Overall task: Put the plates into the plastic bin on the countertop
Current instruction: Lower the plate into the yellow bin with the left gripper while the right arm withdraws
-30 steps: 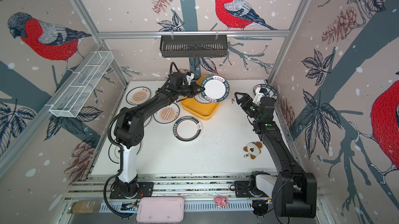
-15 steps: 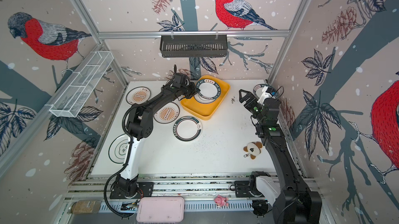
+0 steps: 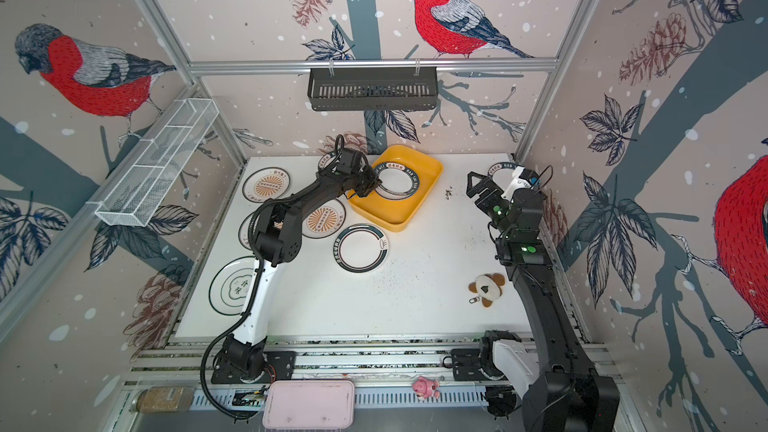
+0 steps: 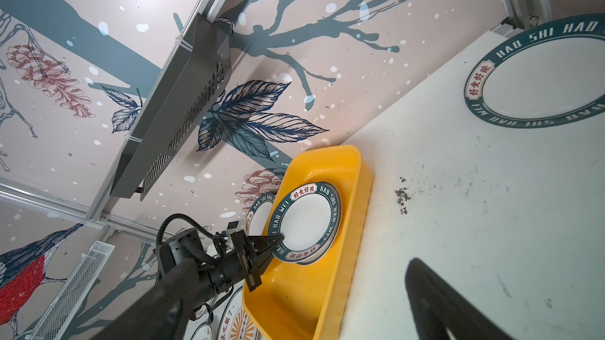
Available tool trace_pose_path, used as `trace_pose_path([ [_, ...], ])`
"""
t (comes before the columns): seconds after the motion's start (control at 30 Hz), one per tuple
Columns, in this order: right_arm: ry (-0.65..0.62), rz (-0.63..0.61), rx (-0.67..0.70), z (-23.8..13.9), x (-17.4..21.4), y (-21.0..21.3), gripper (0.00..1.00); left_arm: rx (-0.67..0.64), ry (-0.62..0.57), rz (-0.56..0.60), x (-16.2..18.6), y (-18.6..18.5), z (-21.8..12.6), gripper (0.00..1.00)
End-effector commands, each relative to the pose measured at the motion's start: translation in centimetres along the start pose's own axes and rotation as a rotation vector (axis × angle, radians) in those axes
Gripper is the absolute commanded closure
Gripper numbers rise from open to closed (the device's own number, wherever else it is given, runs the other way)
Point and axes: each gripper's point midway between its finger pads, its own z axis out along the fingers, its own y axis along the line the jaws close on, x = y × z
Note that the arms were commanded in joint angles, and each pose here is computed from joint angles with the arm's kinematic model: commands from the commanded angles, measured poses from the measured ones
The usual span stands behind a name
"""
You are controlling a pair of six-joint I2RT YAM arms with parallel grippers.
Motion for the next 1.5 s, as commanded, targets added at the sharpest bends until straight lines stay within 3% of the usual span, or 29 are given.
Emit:
trace_pose_path([
  [0.0,-0.010,-0.024,-0.019,0.0,-0.5,0.6,0.00,0.032,-0.024,-0.015,-0.8,-1.0,0.3,1.00],
  [0.1,0.002,-0.024,-0.012,0.2,-0.3,0.3,0.00,0.031,-0.018,-0.023,-0.8,-0.8,0.7,0.96],
  [0.33,0.019,-0.011,-0.006,0.8,-0.1,-0.3,0.00,0.006,-0.005,-0.014,-0.3,-0.3,0.6,0.60],
  [0.63,0.045,0.030,0.023,1.9,0.7,-1.6,0.00,-0.030,0.016,0.066,0.9,-1.0,-0.1,0.34],
  [0.9,0.068,0.137,0.075,3.2,2.0,-4.4,0.00,-0.077,0.062,0.193,2.4,-1.3,-0.9,0.20],
  [1.2,0.063,0.271,0.140,5.3,2.4,-8.4,0.00,-0.132,-0.003,0.410,1.4,-3.6,-5.7,0.06],
  [1.47,0.015,0.284,0.189,8.0,1.2,-11.3,0.00,0.093,-0.026,0.603,3.1,-8.8,-11.7,0.04],
])
